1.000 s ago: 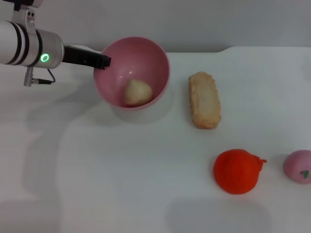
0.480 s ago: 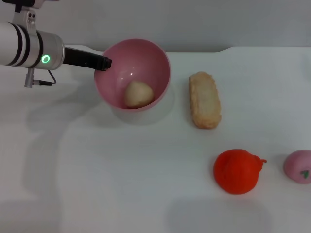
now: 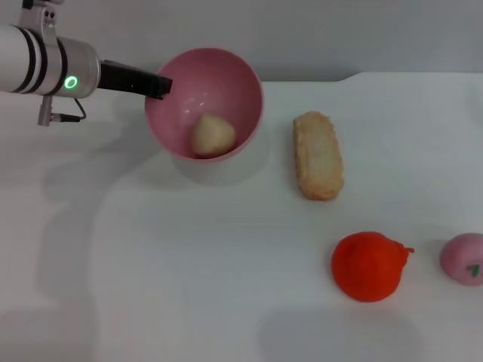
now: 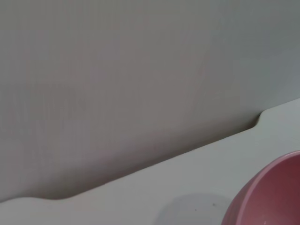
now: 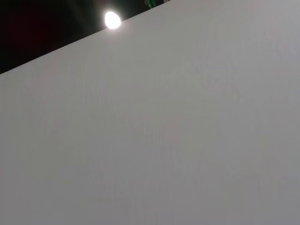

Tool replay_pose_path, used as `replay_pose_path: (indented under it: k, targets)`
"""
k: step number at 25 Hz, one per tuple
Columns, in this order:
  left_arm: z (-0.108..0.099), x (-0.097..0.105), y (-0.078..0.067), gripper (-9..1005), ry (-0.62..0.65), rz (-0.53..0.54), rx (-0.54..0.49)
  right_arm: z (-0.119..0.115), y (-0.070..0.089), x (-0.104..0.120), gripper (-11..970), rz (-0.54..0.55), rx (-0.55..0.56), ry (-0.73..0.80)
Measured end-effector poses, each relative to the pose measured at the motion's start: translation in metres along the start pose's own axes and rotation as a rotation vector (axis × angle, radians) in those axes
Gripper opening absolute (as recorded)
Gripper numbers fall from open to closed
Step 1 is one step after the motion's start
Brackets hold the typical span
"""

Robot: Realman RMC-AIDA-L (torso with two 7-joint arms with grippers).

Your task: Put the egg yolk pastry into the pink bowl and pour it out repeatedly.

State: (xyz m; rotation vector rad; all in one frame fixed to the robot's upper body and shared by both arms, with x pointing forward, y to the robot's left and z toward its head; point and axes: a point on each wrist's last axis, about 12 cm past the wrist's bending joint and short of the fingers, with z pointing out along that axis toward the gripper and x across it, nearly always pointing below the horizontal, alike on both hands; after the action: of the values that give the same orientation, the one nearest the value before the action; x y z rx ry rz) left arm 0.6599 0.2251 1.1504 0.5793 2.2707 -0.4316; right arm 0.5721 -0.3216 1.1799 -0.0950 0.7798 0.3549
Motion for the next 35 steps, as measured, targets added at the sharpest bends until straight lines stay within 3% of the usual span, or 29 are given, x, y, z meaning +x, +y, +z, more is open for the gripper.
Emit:
replay_pose_path:
  k: [12, 19, 23, 25, 33, 35]
  targets:
    - [0.006, -0.008, -0.01, 42, -0.029, 0.092, -0.005, 0.004, 0.006, 0.003, 590, 0.016, -0.022, 0.003]
    - [0.01, -0.016, -0.021, 42, -0.158, 0.161, 0.022, 0.003, 0.009, 0.005, 590, 0.026, -0.029, 0.01]
    - [0.013, -0.017, -0.034, 42, -0.247, 0.241, 0.025, 0.003, 0.012, 0.007, 590, 0.036, -0.038, 0.016]
    - [0.013, -0.017, -0.034, 42, -0.247, 0.241, 0.025, 0.004, 0.014, 0.008, 590, 0.042, -0.044, 0.018]
    - [0.022, -0.019, -0.069, 43, -0.404, 0.384, -0.116, 0.0, 0.014, 0.01, 590, 0.068, -0.04, 0.032]
    - [0.022, -0.019, -0.069, 43, -0.404, 0.384, -0.116, -0.003, 0.014, 0.01, 590, 0.072, -0.036, 0.036]
